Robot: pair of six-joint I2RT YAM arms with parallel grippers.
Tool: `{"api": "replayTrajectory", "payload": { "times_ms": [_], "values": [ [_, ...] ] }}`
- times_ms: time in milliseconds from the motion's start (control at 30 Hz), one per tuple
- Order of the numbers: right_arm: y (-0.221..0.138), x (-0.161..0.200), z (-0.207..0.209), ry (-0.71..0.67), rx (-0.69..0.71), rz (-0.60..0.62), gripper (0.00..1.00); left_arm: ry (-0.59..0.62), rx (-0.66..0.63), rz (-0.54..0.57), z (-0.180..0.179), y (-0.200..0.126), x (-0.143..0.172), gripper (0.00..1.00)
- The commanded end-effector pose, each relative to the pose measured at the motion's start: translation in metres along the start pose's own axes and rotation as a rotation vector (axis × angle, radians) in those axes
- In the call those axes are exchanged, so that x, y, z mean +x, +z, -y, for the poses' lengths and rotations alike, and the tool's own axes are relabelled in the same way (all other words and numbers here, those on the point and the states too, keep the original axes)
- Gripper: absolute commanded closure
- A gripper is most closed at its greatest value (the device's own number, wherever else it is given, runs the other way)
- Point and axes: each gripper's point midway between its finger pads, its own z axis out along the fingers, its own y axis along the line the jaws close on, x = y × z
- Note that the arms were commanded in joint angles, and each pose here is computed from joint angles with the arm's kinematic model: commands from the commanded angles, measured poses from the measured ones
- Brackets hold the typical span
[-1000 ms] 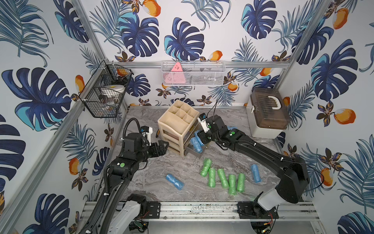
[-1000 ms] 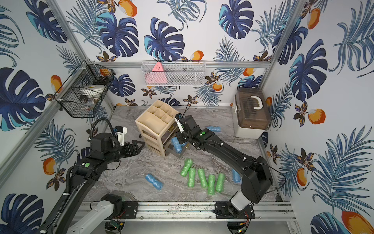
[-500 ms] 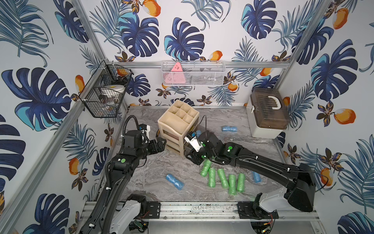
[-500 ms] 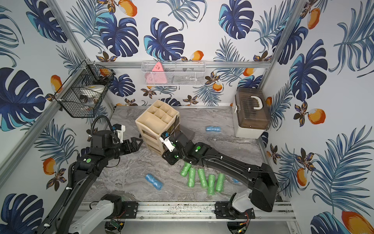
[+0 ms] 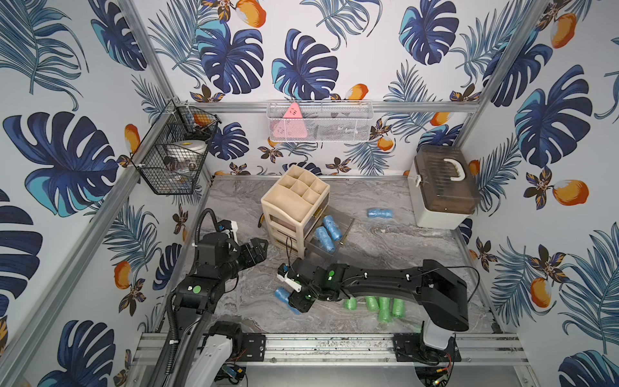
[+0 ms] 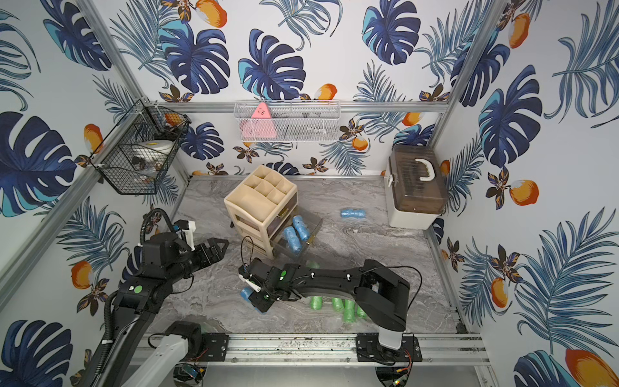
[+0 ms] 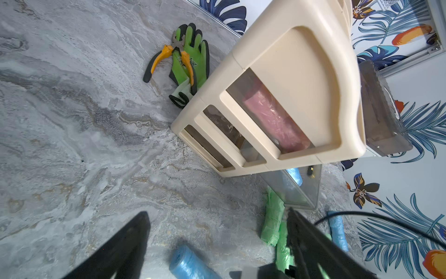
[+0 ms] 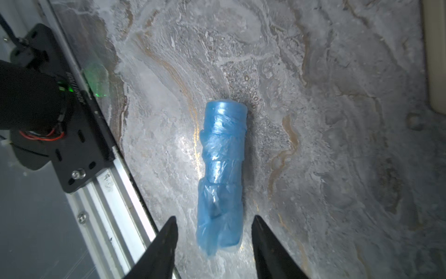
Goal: Sort the rolls of trash bags by color and place them into the drawer
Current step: Pick up the roll of trash bags from the center of the board.
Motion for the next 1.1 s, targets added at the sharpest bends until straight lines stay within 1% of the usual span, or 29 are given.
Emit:
{"api": "replayTrajectory", "payload": {
  "times_ms": [0,233,367,500,667,800,900,1067],
  "values": [
    [0.013,-0.004,0.001,0.016,0.020,0.006,0.51,-0.031,-0.052,0.011,-0.008,-0.006,-0.002,0.08],
    [0.040,0.005,0.003,0.005,0.045,-0.051,0.54,-0.033,-0.086,0.023,-0.011,-0.015,-0.004,0.07],
    [0.048,0.006,0.006,0.006,0.066,-0.067,0.58,-0.027,-0.088,0.035,-0.010,-0.020,-0.007,0.06],
    [0.046,0.005,0.006,0.007,0.065,-0.059,0.72,-0.019,-0.083,0.045,-0.008,-0.023,-0.010,0.06],
    [0.022,-0.007,-0.002,-0.007,0.033,0.010,0.83,0.002,-0.060,0.047,-0.002,-0.023,-0.013,0.06],
    [-0.009,-0.022,-0.006,-0.026,0.020,0.082,0.89,0.026,-0.024,0.048,0.007,-0.023,-0.017,0.05],
    [-0.033,-0.031,-0.006,-0.038,0.026,0.135,0.90,0.052,0.005,0.046,0.015,-0.023,-0.021,0.05],
    [-0.077,-0.047,0.005,-0.055,0.095,0.240,0.91,0.098,0.046,0.057,0.027,-0.024,-0.029,0.05]
  ]
}}
